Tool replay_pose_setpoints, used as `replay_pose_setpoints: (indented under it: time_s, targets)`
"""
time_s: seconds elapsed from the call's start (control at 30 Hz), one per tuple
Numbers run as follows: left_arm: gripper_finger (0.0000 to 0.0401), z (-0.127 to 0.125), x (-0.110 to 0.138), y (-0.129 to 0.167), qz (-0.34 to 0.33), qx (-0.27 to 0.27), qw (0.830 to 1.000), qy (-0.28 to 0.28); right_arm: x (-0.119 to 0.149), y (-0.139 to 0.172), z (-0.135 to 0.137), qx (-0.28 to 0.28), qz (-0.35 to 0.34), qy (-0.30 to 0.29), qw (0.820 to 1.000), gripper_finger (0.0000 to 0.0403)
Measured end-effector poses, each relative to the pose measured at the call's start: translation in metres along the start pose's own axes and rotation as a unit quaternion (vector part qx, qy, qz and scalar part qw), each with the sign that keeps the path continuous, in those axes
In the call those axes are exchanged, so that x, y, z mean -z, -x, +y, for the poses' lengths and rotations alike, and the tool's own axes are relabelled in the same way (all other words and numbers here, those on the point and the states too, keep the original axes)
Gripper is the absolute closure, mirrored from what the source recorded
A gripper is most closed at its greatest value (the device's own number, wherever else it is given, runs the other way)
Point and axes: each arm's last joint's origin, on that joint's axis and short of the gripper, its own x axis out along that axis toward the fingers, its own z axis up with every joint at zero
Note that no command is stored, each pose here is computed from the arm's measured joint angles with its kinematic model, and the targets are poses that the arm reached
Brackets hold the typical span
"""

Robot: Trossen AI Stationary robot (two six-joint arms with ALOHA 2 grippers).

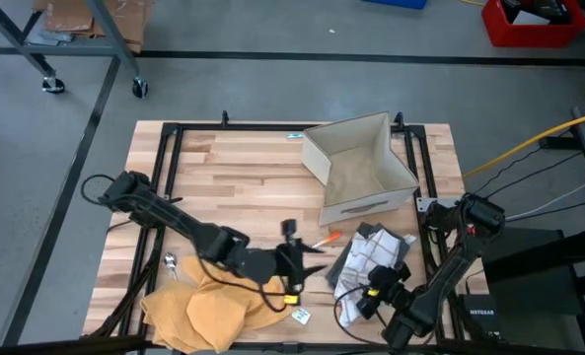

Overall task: Fold towel
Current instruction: Stack the white kitchen towel onto the grey kitchen towel, then fold the orange kitchen towel

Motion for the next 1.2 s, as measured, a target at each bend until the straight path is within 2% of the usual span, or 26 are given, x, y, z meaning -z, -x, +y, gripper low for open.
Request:
replay_pose_setpoints:
  time_s: [0.1,0.17,0.33,0.5,0.73,0.83,0.97,1.2]
  targets:
    - [0.0270,-0.005,0.007,0.017,0.056,0.011,0.997,0.049,-0.006,0.017,-0.001,-0.016,-0.006,0.014,1.000,0.0169]
    - [0.0270,-0.010,0.015,0.025,0.095,0.014,0.994,0.061,-0.012,0.025,-0.001,-0.025,-0.014,0.028,0.999,0.0169]
    - [0.0270,-0.020,0.036,0.042,0.186,0.009,0.982,0.043,-0.021,0.031,0.006,-0.054,-0.017,0.047,0.997,0.0169]
    - [0.0270,-0.022,0.049,0.053,0.244,-0.009,0.969,0.042,-0.031,0.024,0.027,-0.115,-0.010,0.027,0.993,0.0169]
    - [0.0270,-0.025,0.051,0.057,0.252,-0.012,0.966,0.053,-0.062,0.009,0.064,-0.215,-0.033,0.026,0.976,0.0169]
    - [0.0270,-0.025,0.051,0.057,0.250,-0.011,0.967,0.054,-0.074,-0.004,0.077,-0.235,-0.046,0.040,0.970,0.0169]
    - [0.0270,-0.025,0.051,0.057,0.250,-0.012,0.967,0.055,-0.087,-0.030,0.088,-0.244,-0.032,0.058,0.967,0.0169]
    - [0.0270,-0.025,0.051,0.057,0.250,-0.015,0.966,0.068,-0.099,-0.084,0.096,-0.224,0.027,0.044,0.973,0.0169]
